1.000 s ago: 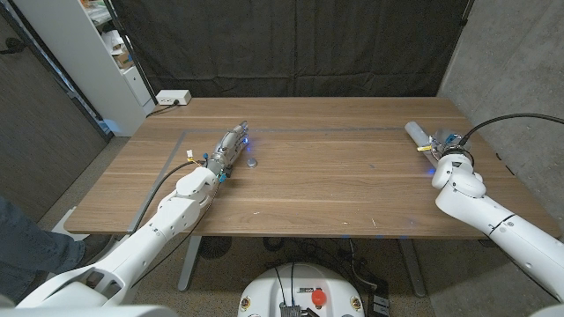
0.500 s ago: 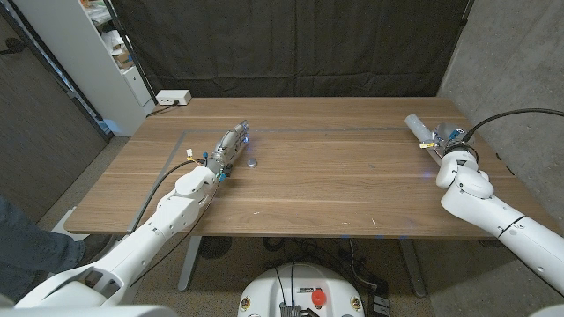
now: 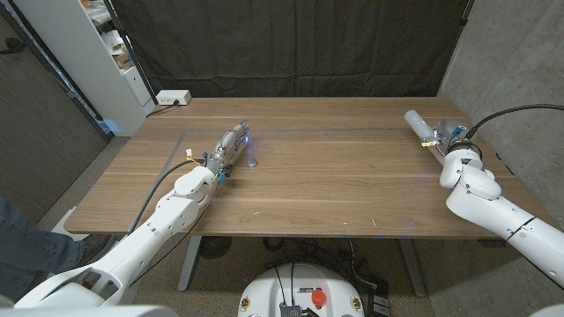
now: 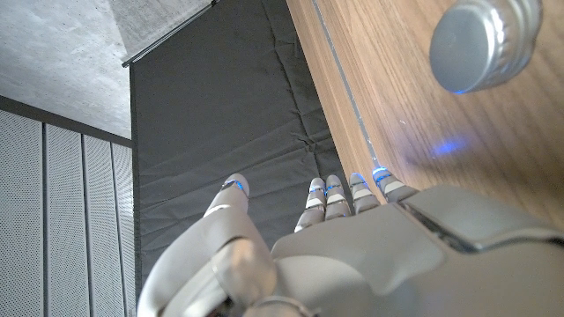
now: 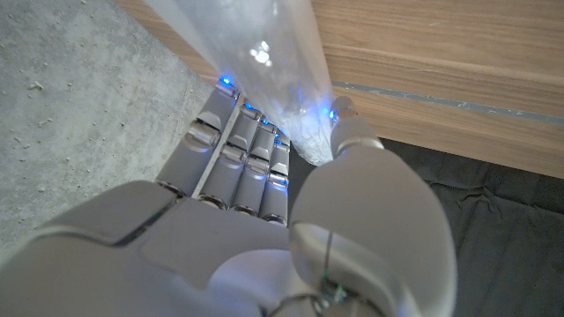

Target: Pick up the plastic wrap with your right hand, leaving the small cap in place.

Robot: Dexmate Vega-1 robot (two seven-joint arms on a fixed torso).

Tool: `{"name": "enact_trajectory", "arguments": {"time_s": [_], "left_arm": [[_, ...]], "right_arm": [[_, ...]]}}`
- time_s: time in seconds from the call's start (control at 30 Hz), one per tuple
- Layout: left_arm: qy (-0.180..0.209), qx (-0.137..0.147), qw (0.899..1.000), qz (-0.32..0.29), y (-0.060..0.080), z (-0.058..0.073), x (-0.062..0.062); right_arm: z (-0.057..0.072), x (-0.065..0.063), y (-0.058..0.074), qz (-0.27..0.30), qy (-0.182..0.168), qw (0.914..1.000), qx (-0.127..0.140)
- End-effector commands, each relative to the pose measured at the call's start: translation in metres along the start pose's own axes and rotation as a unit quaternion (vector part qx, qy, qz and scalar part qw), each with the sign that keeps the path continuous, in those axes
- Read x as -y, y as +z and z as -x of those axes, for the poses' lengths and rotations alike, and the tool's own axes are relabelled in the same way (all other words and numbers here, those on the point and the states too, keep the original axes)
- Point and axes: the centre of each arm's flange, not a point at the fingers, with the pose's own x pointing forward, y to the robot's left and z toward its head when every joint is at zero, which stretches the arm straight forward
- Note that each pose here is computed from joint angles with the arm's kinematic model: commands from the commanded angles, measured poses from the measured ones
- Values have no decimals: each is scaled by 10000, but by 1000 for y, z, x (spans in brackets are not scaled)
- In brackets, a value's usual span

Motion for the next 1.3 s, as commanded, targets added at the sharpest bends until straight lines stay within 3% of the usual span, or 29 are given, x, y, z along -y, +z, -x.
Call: {"name": "enact_trajectory", "arguments": {"time_s": [0.03,0.73,1.3], "left_arm": [[-31,39,10000,28,0,1,2],[-68,113,9998,133,-4,-2,3],[-119,141,9997,136,-3,-6,4]], "right_arm": [[10,21,5,64,-164,9998,130],[13,52,15,-33,-251,9992,306],[20,77,14,-200,-431,9985,260]]}}
